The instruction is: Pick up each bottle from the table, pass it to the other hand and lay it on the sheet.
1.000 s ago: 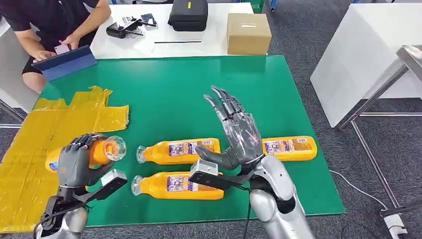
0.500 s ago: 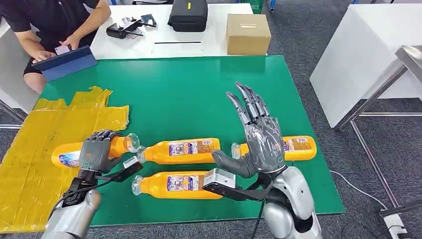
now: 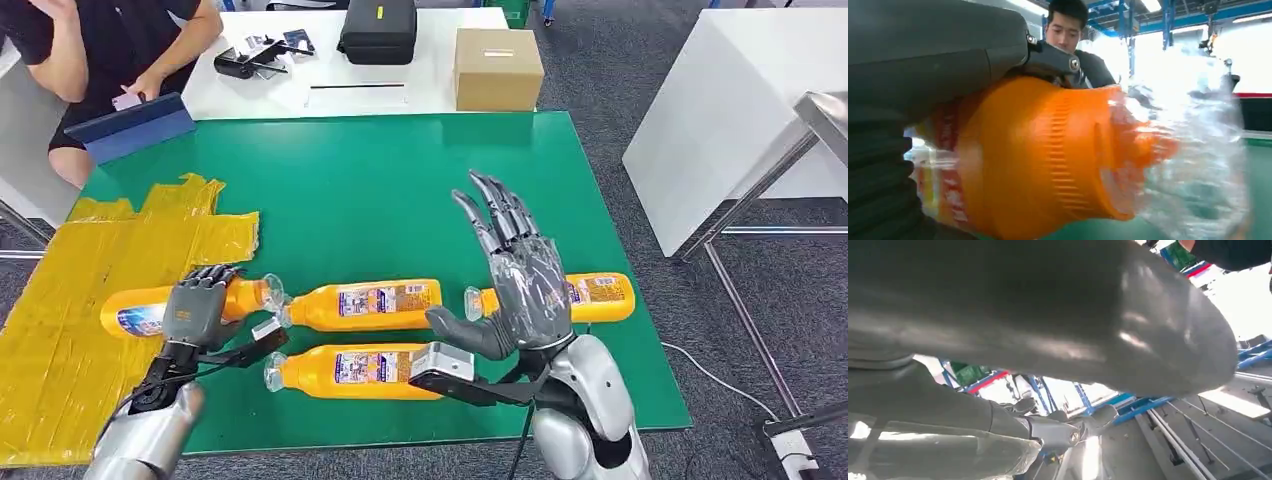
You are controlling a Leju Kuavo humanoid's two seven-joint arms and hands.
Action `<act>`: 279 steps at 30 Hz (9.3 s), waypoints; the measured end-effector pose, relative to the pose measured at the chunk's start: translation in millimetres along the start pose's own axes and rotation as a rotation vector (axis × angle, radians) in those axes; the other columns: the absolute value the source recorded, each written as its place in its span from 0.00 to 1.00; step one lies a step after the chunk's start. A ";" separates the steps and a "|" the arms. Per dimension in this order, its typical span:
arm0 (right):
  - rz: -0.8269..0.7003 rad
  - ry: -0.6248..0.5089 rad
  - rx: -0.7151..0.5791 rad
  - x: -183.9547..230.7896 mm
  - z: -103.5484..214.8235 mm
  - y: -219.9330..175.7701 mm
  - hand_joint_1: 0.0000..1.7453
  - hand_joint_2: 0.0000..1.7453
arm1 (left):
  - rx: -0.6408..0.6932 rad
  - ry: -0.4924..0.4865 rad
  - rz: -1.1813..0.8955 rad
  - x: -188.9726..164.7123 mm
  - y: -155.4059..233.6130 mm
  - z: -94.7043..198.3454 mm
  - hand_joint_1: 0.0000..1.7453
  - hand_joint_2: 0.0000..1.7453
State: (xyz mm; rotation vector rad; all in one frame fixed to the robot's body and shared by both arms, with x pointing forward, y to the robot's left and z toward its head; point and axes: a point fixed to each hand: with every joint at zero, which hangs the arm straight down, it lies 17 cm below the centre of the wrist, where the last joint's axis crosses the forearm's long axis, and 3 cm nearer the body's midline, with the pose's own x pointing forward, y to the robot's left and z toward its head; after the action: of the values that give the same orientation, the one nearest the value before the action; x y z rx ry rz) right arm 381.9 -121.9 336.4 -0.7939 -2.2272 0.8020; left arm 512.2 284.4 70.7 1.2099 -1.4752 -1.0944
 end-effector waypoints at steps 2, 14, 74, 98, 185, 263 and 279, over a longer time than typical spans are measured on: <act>0.001 0.004 0.004 -1.1 0.9 0.2 0.00 0.00 | -0.024 -0.008 0.013 -0.1 -6.0 1.6 0.00 0.00; 0.013 0.027 0.015 -5.7 6.0 2.1 0.00 0.00 | -0.056 -0.019 0.033 1.9 -17.7 8.1 0.00 0.00; 0.462 0.610 0.471 -224.5 174.8 39.9 0.00 1.00 | 0.707 -0.022 1.382 -60.4 192.3 124.1 0.00 0.00; 0.524 0.719 0.493 -320.8 173.2 38.5 0.00 1.00 | 0.692 -0.025 1.432 -63.0 184.5 116.0 0.00 0.00; 0.570 0.520 0.670 -372.0 154.5 42.3 1.00 1.00 | 0.710 0.032 1.415 -118.7 181.6 153.3 0.00 0.00; -0.425 0.029 0.427 96.8 -78.3 231.2 0.93 1.00 | 0.314 -0.231 1.924 86.7 172.5 59.6 0.00 1.00; -0.360 0.088 0.396 59.6 -83.1 223.5 0.95 1.00 | 0.190 -0.323 1.971 142.3 179.3 66.4 0.00 1.00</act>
State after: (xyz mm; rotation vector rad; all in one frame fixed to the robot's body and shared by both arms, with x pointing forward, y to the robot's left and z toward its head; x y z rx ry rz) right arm 475.9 88.4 250.4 -0.2254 -1.9626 0.9611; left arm 399.1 172.0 247.8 -0.6207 -2.0017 0.2888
